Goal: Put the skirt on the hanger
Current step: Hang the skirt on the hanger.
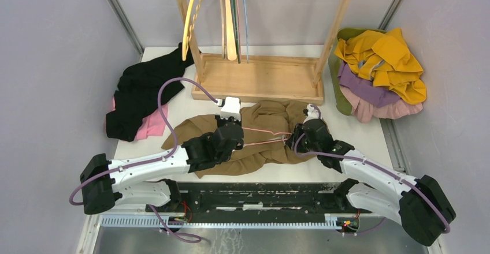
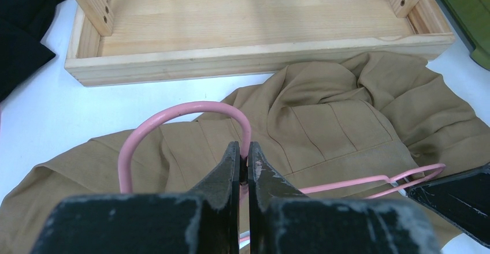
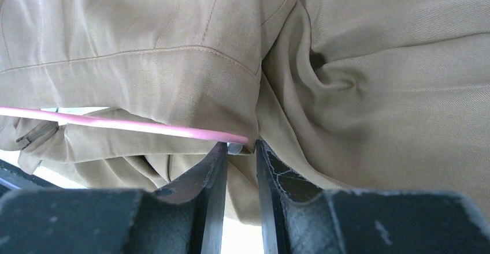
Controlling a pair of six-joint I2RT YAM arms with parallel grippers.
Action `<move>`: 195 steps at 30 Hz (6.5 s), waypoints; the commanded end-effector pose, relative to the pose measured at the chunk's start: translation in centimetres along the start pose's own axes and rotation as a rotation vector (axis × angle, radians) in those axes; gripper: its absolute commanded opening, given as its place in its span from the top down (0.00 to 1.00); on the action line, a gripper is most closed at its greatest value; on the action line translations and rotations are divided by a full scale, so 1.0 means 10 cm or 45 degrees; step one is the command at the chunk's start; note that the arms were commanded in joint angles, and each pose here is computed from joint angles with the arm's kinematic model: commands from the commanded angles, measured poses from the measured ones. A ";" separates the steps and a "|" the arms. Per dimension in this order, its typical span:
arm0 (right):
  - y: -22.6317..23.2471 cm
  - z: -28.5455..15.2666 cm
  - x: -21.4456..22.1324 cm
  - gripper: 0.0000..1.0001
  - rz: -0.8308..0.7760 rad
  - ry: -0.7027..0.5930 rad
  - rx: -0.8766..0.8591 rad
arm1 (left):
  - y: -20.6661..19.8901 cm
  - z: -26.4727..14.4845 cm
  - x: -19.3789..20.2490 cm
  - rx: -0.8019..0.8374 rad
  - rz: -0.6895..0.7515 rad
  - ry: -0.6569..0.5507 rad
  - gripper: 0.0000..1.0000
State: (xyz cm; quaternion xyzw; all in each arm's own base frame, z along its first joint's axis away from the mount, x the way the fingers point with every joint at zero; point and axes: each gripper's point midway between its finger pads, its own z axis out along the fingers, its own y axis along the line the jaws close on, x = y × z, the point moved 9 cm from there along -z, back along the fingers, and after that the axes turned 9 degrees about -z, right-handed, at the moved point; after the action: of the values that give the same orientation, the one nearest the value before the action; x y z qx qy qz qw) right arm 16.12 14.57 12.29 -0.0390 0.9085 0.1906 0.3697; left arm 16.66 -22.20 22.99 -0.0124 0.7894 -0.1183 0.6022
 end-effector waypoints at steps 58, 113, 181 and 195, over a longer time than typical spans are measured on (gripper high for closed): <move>0.24 0.08 -0.16 0.75 0.125 -0.149 -0.080 | 0.04 0.13 -0.19 0.012 -0.060 -0.031 0.96; 0.60 0.30 -0.07 0.81 -0.200 -0.136 0.242 | 0.12 0.10 -0.22 0.011 -0.065 -0.045 0.96; 0.29 -0.22 -0.57 0.99 0.109 -0.225 -0.135 | 0.36 0.07 -0.21 -0.020 -0.056 -0.165 0.97; 0.35 -0.26 -0.69 0.99 0.110 -0.243 -0.147 | 0.36 0.09 -0.17 0.009 -0.053 -0.203 0.97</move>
State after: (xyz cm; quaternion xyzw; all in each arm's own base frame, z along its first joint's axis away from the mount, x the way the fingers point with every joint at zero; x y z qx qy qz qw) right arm 17.56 15.84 17.13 -0.0080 0.8782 0.2450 0.4107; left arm 18.08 -18.98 22.49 -0.0190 0.7633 -0.1277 0.6330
